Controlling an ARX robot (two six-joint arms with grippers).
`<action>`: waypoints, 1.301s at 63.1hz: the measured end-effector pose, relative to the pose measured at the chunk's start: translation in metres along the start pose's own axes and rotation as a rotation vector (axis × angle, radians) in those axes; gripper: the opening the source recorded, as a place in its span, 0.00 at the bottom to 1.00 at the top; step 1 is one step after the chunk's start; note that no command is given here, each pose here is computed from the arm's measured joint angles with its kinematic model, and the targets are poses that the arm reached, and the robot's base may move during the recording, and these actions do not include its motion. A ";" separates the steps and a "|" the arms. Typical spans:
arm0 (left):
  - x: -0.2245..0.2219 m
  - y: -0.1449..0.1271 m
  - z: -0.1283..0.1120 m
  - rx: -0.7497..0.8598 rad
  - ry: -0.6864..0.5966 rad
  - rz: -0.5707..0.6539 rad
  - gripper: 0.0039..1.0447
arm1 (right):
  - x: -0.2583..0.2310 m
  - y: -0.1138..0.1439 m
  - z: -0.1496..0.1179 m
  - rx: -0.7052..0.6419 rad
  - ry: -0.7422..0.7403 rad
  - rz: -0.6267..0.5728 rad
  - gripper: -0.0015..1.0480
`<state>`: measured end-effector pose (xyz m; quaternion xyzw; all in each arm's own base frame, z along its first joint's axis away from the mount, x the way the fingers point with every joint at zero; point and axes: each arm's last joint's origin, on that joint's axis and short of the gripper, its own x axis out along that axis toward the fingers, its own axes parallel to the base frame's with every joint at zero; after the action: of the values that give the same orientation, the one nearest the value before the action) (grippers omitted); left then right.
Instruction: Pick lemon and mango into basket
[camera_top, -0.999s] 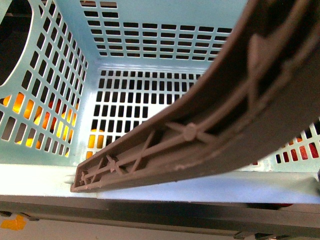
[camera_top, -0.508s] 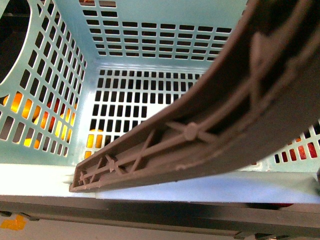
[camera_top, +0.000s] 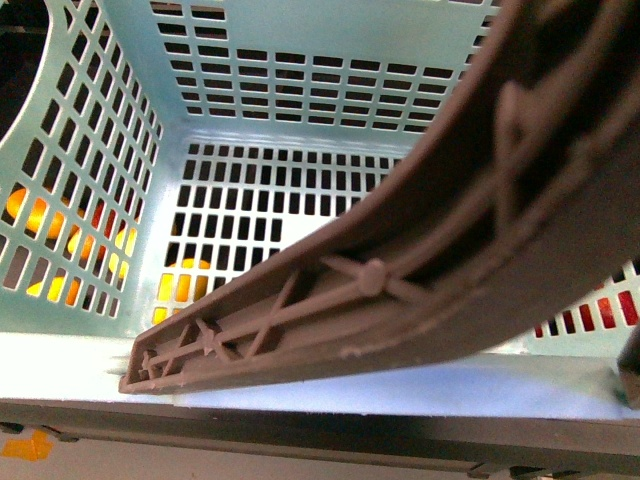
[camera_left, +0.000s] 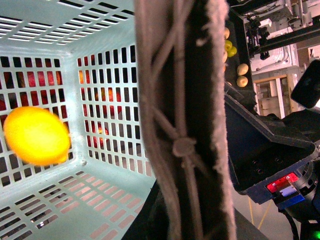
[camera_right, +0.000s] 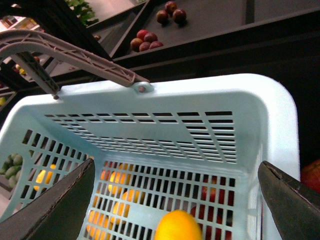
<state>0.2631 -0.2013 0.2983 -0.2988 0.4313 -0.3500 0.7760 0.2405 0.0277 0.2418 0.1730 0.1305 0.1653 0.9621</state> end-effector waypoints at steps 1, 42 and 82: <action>0.000 0.000 0.000 0.001 -0.002 0.002 0.05 | -0.001 -0.001 0.001 -0.004 -0.008 -0.014 0.92; 0.000 0.000 0.000 0.003 0.000 0.000 0.05 | -0.057 -0.023 -0.043 -0.335 -0.254 -0.337 0.17; 0.000 0.000 0.000 0.002 0.001 -0.001 0.05 | -0.091 -0.021 -0.081 -0.344 -0.260 -0.337 0.02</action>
<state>0.2628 -0.2018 0.2983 -0.2978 0.4313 -0.3511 0.7759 0.1385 -0.0003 0.1785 0.0026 0.0030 -0.0010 1.0000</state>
